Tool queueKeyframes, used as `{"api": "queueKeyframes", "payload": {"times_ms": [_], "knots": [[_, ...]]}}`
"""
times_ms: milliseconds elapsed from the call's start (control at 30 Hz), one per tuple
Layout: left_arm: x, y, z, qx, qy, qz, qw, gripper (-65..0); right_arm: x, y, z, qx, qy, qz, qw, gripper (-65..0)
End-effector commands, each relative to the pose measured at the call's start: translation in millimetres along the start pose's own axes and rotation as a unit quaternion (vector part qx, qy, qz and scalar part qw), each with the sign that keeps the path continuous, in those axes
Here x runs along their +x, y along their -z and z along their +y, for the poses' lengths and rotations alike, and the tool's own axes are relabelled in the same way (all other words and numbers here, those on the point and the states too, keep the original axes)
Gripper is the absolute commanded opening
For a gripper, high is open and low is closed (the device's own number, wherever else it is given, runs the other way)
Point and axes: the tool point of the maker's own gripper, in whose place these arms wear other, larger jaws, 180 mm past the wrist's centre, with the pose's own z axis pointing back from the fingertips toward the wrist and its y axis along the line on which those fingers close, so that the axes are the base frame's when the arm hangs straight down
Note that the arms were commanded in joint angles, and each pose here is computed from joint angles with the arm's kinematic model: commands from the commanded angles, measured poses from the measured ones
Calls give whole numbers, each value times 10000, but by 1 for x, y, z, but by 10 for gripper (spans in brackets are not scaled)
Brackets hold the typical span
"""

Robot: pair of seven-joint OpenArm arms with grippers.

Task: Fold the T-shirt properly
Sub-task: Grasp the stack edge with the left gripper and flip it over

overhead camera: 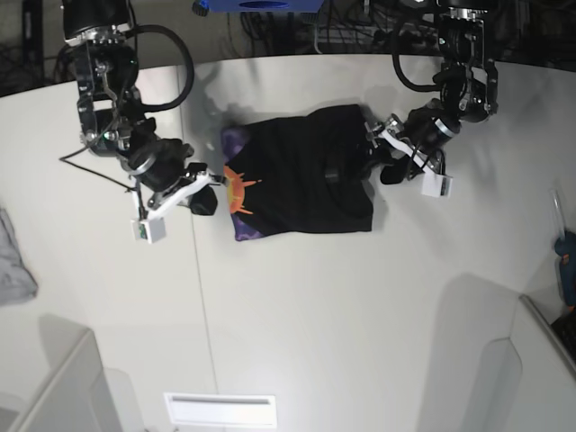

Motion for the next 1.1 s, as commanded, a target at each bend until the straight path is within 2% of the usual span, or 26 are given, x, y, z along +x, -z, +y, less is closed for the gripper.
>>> {"api": "queueKeyframes", "payload": {"times_ms": [0, 200, 367, 700, 900, 967, 1067], "knots": [[13, 0, -4, -98, 19, -213, 9997, -155, 13, -4, 4, 82, -81, -223, 9997, -650], [-3, 20, -6, -223, -83, 112, 9997, -155, 13, -6, 1, 48, -89, -218, 9997, -650], [-19, 40, 3, 34, -449, 427, 9981, -155, 12, -5, 3, 62, -72, -222, 9997, -650], [-22, 61, -20, -241, -273, 640, 9973, -156, 13, -6, 2, 58, -79, -229, 9997, -650], [-38, 67, -9, -140, -434, 875, 9951, -168, 14, -6, 2, 55, -88, -234, 9997, -650], [-44, 69, -11, -162, -402, 974, 9943, -237, 14, -6, 1, 50, -94, -233, 9997, -650], [-48, 72, -13, -180, -394, 1047, 9936, -451, 14, -6, 1, 50, -94, -241, 9997, -650]]}}
